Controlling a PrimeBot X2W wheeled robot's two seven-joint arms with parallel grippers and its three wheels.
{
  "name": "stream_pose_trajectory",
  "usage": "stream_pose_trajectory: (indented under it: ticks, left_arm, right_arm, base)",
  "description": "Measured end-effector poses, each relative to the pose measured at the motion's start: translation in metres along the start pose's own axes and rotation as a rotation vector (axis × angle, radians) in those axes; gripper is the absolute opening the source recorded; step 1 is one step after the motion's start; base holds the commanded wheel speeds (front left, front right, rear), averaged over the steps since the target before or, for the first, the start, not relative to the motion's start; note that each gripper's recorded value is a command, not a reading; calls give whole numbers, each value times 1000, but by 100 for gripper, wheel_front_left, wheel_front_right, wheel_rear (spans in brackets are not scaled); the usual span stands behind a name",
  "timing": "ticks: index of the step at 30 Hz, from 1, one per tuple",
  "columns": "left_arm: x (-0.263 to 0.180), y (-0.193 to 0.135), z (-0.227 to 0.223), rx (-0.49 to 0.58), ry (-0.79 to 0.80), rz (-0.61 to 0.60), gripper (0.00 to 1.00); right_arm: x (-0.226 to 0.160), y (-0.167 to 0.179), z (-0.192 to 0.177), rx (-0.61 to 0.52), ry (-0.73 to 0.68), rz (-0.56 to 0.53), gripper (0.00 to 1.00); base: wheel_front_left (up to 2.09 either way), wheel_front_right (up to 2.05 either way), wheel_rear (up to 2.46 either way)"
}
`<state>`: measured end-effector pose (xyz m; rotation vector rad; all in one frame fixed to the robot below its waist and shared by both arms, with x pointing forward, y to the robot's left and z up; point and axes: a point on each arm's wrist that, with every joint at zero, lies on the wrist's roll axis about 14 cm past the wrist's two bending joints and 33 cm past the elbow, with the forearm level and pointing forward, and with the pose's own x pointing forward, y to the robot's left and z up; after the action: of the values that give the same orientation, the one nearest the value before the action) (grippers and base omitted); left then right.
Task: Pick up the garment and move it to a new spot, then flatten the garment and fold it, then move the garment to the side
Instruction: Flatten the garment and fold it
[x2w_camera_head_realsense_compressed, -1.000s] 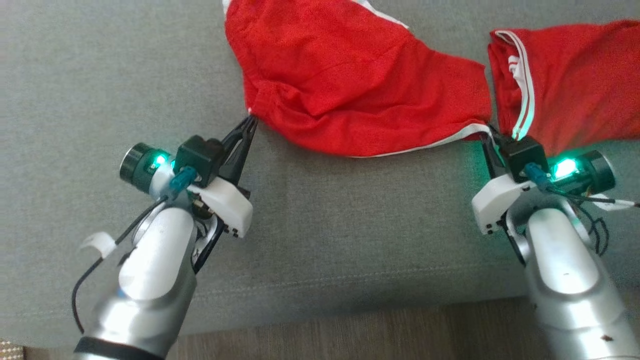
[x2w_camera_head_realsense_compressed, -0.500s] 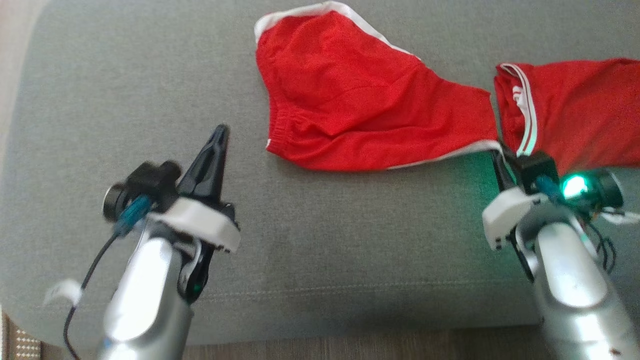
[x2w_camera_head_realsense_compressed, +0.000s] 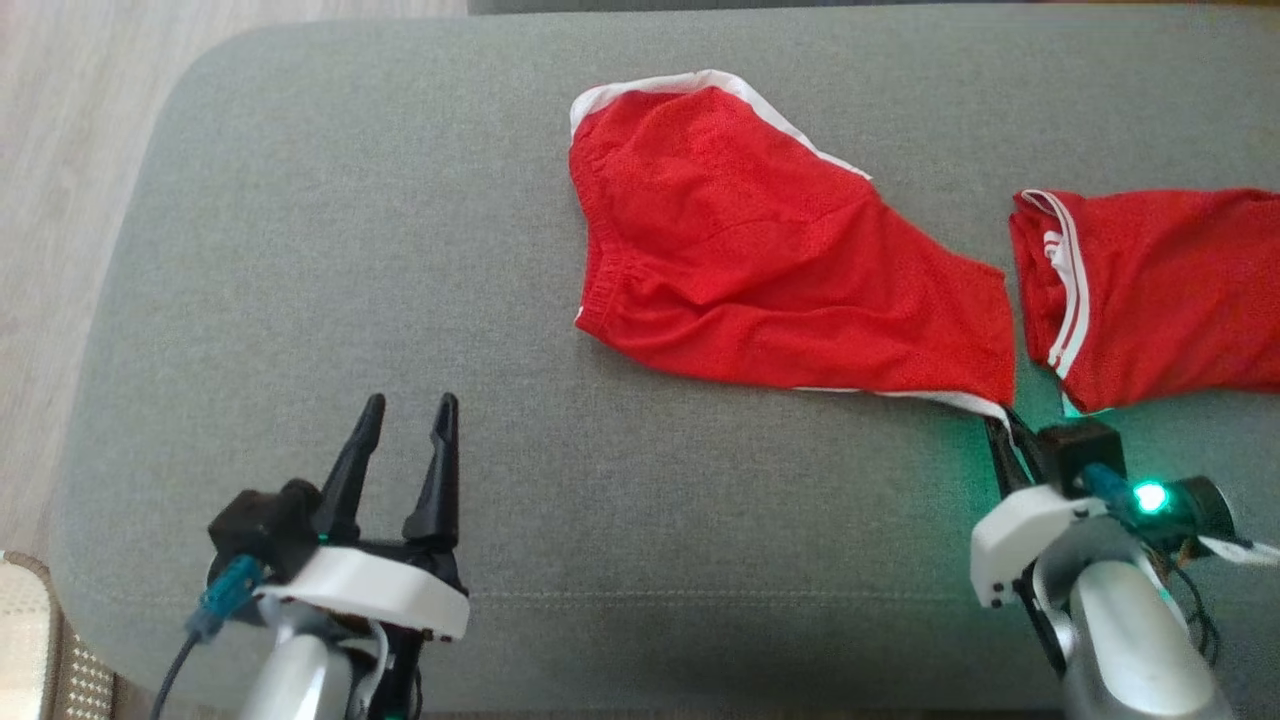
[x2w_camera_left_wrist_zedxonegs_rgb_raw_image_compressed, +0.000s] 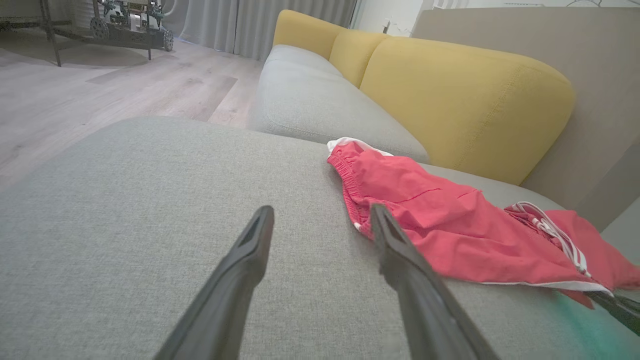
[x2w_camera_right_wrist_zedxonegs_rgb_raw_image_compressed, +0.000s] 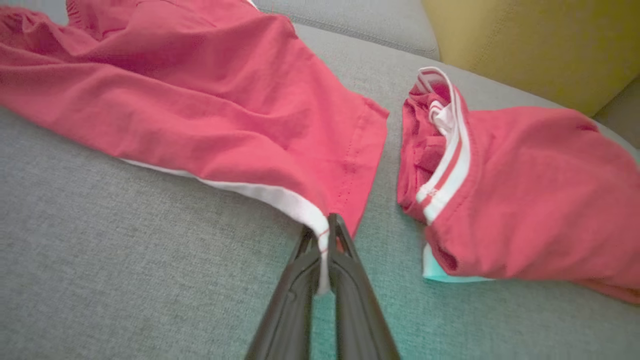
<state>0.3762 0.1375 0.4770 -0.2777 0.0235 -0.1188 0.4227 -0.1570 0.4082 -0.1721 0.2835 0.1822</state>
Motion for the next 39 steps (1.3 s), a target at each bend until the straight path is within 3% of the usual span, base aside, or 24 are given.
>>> stream_pose_trajectory:
  ticks: [6,12,19,27,33,39]
  left_arm:
    - [-1,-2,5,8,-16,9,100]
    - [0,-6,14,9,-43,2,100]
    - [-2,-11,5,3,-18,-9,100]
    - [14,-16,-23,-4,69,-38,100]
    - [49,-21,-23,7,65,-75,100]
    - [62,-21,-34,7,93,-82,100]
  right_arm:
    - [-11,-11,7,42,-51,-49,100]
    - [-24,-24,29,270,-169,-105,100]
    - [-42,-21,-3,431,-109,-134,100]
    - [-23,-16,-7,585,-90,-132,100]
    - [4,-18,-10,647,-62,-140,100]
    - [16,-10,-33,612,29,-130,100]
  base:
    - [0,0,0]
    - [0,0,0]
    - [0,0,0]
    - [0,0,0]
    - [0,0,0]
    - [0,0,0]
